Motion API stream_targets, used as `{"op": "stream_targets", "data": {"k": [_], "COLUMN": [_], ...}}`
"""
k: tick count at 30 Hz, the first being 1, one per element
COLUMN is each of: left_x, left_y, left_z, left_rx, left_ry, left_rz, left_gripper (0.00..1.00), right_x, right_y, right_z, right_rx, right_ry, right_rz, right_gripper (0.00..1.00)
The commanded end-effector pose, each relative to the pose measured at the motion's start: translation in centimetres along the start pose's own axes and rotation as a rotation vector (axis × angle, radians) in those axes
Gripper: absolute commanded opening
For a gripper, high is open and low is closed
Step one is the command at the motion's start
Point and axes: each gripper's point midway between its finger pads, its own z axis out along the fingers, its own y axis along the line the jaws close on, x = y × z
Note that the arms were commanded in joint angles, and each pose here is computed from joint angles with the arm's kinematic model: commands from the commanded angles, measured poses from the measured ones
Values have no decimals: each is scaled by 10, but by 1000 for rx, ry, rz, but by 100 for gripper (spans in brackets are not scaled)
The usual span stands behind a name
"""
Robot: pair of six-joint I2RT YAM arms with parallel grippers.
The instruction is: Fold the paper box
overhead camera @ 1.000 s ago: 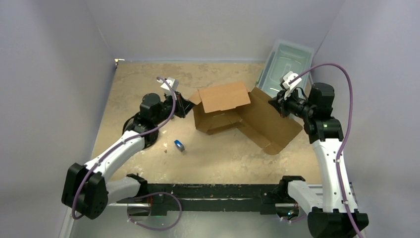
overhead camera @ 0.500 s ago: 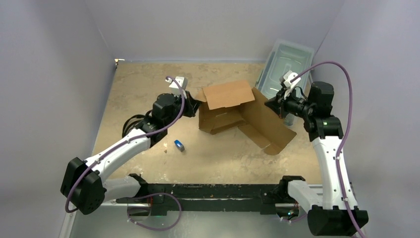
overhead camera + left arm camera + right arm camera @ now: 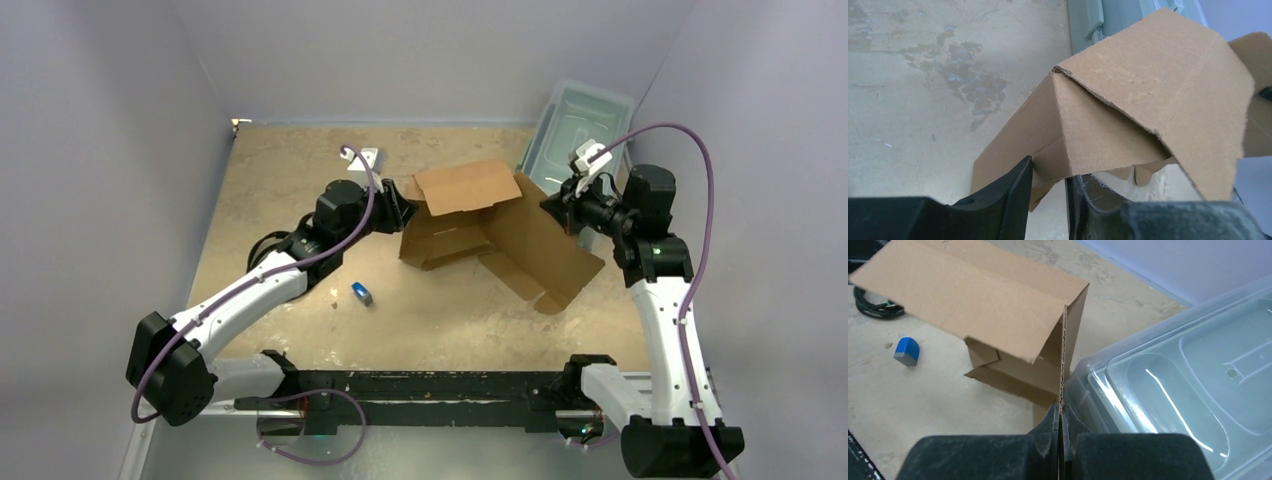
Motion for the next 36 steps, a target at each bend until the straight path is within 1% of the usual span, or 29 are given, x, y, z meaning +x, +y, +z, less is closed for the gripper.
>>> {"op": "stream_targets", "data": {"k": [1,3,8,9,15,19,24,29,32,33,34,35,36], "left_x": [-10,-11,-15,-15,-24,-27,-42,-57,-62,-62,-65,-65,-64], "left_y": [-25,-28,-31,-32,-40,-38,-45,-36,-42,-41,-41,-39,-35], "left_z": [-12,-17,-33,-35,-53,-67,-86,-83,-74,-69,-67,-64,-60], "left_rx": [70,87,113,123,200,204,237,152,163,151,144,126,101], "left_ry": [19,27,17,15,16,24,-22,-50,-37,-24,-26,-21,-11], "left_rz": [-18,-6,39,41,15,10,-17,-52,-81,-87,-89,-89,-84], "left_gripper": [33,39,58,60,60,61,64,67,67,66,62,55,53], "right_x": [-5,-5,-8,-9,-8,-8,-7,-7,-7,-7,-7,-7,-7], "right_y": [-13,-16,-21,-21,-22,-22,-21,-20,-20,-19,-19,-19,-19], "right_z": [0,-1,-4,-4,-5,-4,-3,-3,-3,-3,-2,-2,-2], "right_rx": [75,92,125,125,132,132,121,116,113,111,109,107,107], "right_ry": [-13,-11,-14,-17,-14,-13,-12,-13,-13,-12,-12,-12,-13], "right_rz": [-7,-8,-20,-23,-25,-26,-26,-26,-26,-26,-26,-25,-26], "right_gripper": [0,0,0,0,0,0,0,0,0,0,0,0,0]}}
